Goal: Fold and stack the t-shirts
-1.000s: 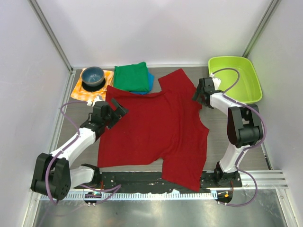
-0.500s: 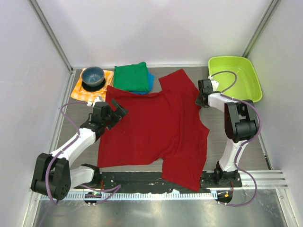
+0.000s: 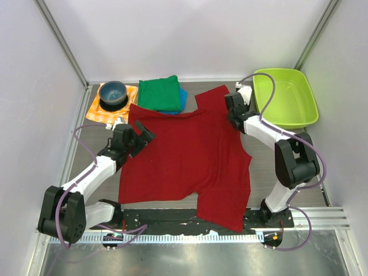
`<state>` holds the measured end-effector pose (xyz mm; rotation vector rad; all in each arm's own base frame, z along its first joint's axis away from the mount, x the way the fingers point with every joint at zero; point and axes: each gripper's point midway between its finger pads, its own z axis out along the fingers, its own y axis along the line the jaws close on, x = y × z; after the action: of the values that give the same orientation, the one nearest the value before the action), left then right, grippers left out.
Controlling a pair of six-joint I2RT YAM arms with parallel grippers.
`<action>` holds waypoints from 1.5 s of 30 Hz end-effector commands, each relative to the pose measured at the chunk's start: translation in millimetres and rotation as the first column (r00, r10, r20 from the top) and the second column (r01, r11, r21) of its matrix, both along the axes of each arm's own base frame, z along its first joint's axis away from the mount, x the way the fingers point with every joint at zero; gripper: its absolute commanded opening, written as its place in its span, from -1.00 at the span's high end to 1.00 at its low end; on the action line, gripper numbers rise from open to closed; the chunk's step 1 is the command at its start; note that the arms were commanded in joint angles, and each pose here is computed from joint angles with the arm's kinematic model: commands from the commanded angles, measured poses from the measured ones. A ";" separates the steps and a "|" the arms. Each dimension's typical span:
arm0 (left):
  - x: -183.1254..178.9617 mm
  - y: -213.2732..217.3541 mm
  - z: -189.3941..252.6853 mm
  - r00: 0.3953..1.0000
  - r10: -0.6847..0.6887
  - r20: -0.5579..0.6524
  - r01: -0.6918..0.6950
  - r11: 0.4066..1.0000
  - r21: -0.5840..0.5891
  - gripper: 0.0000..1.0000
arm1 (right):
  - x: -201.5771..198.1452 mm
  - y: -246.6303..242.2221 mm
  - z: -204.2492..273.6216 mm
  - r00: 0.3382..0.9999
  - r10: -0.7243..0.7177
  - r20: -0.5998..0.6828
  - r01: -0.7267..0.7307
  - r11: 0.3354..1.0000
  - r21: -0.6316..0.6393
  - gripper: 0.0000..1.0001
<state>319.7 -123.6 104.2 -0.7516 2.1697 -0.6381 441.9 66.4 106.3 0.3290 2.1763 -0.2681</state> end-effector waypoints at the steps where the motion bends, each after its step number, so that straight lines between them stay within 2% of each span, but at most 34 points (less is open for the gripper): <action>1: 2.7 -0.1 3.0 1.000 -0.013 0.022 0.012 1.000 0.015 -1.00 | 10.9 -1.0 40.3 0.995 -0.007 0.102 0.015 0.997 -0.077 -0.28; 2: 2.2 -0.4 2.6 1.000 -0.016 0.021 0.016 1.000 0.017 -0.99 | 8.1 -3.6 37.0 0.997 -0.021 0.080 0.028 0.996 -0.087 -0.92; 9: 0.3 2.5 -0.3 1.000 -0.011 0.015 0.010 0.999 0.030 -0.99 | -3.1 -24.7 31.8 0.987 -0.144 0.067 0.153 0.979 -0.138 -0.95; 13: 0.9 0.8 -1.0 1.000 -0.014 0.011 0.014 1.000 0.022 -0.99 | -3.8 -24.7 16.7 0.989 -0.146 0.006 0.146 0.986 -0.082 -0.96; 17: 1.7 -1.0 0.1 1.000 -0.017 0.013 0.016 1.000 0.012 -1.00 | -8.4 -31.3 -1.8 0.982 -0.190 -0.017 0.190 0.982 0.020 -0.97; 19: 1.4 -1.2 -0.6 1.000 -0.018 0.013 0.018 1.000 0.011 -0.99 | -9.3 -25.5 -18.5 0.987 -0.155 -0.050 0.161 0.976 0.146 -0.98; 20: 0.8 -1.6 -1.2 1.000 -0.019 0.011 0.019 1.000 0.011 -1.00 | 0.5 -32.4 -17.8 0.986 -0.164 -0.019 0.164 0.964 0.210 -0.98; 25: 0.2 0.5 -3.4 1.000 -0.011 0.015 0.010 1.000 0.014 -1.00 | 25.0 15.3 -25.7 0.999 0.051 0.004 -0.048 0.918 0.394 -0.99; 28: 2.0 0.9 -3.8 1.000 -0.007 0.016 0.007 1.000 0.016 -0.99 | 46.8 31.8 -20.7 0.994 0.099 0.050 -0.110 0.891 0.441 -0.99; 38: 4.6 0.7 -11.5 1.000 -0.013 -0.001 0.013 0.999 0.032 -0.99 | 97.3 50.8 -18.6 0.984 0.126 0.127 -0.171 0.863 0.476 -0.99; 45: 9.7 1.9 -8.9 1.000 -0.012 0.007 0.012 0.999 0.049 -0.99 | 107.3 54.3 -23.8 0.986 0.130 0.108 -0.165 0.882 0.442 -0.99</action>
<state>316.2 -121.8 82.6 -0.7425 2.2258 -0.5948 526.6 112.0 59.7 0.4449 2.2299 0.3242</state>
